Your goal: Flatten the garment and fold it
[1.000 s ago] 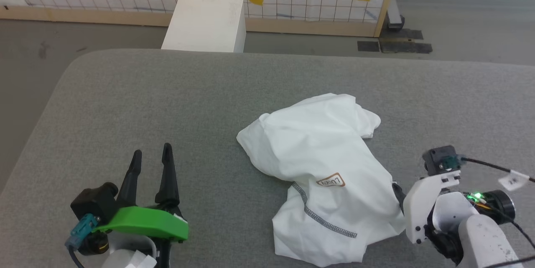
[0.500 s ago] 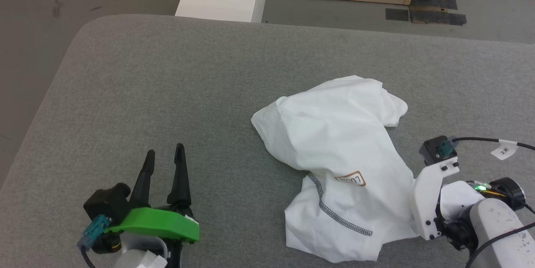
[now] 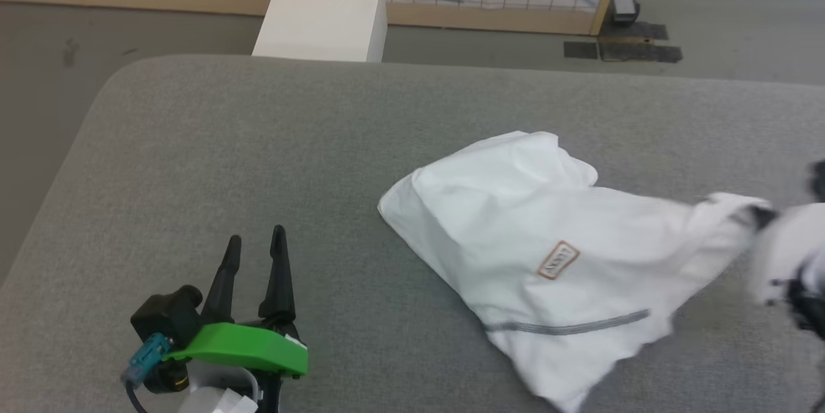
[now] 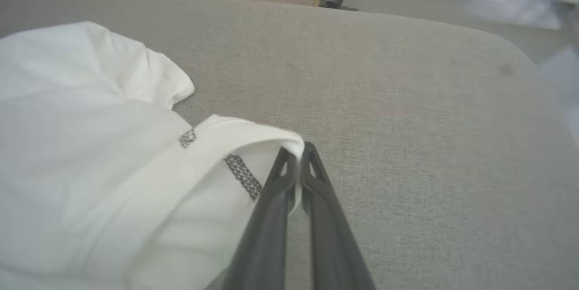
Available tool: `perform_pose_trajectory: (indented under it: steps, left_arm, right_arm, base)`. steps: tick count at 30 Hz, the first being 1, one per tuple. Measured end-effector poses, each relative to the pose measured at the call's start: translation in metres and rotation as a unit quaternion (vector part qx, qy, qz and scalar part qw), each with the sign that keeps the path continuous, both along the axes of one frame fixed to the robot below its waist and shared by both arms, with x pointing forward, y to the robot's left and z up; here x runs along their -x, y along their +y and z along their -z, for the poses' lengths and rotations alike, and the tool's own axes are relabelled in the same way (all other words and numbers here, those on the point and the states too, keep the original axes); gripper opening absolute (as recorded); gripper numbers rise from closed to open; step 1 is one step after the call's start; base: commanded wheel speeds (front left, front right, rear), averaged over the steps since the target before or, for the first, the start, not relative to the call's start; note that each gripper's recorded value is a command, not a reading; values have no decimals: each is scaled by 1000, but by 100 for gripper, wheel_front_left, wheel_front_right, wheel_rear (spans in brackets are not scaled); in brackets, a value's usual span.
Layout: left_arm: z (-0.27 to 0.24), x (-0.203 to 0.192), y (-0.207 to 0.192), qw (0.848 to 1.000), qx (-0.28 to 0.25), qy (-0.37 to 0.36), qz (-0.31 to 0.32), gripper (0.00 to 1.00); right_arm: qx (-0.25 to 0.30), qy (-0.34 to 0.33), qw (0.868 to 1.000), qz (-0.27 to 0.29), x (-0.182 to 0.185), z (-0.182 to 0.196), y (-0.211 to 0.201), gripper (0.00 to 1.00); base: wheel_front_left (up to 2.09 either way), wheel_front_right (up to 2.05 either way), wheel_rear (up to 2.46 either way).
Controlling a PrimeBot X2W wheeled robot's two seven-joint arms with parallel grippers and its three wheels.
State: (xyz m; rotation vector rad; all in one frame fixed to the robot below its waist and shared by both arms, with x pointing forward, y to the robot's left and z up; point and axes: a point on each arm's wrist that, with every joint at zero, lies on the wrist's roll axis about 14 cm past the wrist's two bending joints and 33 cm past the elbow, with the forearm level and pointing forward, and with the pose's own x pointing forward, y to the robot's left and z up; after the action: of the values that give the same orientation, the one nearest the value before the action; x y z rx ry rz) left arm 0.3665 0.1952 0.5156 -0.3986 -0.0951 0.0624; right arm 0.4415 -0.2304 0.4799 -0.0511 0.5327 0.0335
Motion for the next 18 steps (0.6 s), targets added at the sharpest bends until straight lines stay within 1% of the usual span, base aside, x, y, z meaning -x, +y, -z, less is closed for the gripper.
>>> perform_pose_trajectory:
  steps: [2,4,7,9,10,11,13,15,17,18]
  left_arm:
    - [-1,-1,-5,1000,2,-3,8,100]
    - [-2,-1,-8,1000,2,-3,13,100]
    - [1,-2,-11,1000,3,0,17,100]
    - [3,-3,-13,1000,4,4,21,100]
    - [5,-3,-14,1000,6,9,25,100]
    - [6,-3,-16,1000,6,11,27,100]
    - [7,-3,-18,999,7,13,31,100]
    - [6,-3,-21,999,8,13,36,100]
    - [4,-1,-22,999,12,12,39,100]
    - [4,-1,-23,999,14,12,40,100]
  right_arm:
    - [5,6,999,52,12,0,-35,0]
    - [3,45,995,94,38,21,-58,0]
    - [-21,126,984,122,83,69,-60,0]
    - [-42,146,980,129,99,86,-51,1]
    - [-52,137,981,130,98,86,-47,49]
    - [-58,122,982,132,96,83,-45,100]
    - [-72,80,984,140,88,70,-46,100]
    - [-85,14,985,151,77,46,-51,100]
    - [-102,-66,978,168,66,12,-60,100]
    - [-105,-96,974,176,64,-1,-65,100]
  base:
    - [0,0,0]
    - [0,0,0]
    - [0,0,0]
    - [0,0,0]
    - [0,0,0]
    - [0,0,0]
    - [0,0,0]
    - [0,0,0]
    - [0,0,0]
    - [0,0,0]
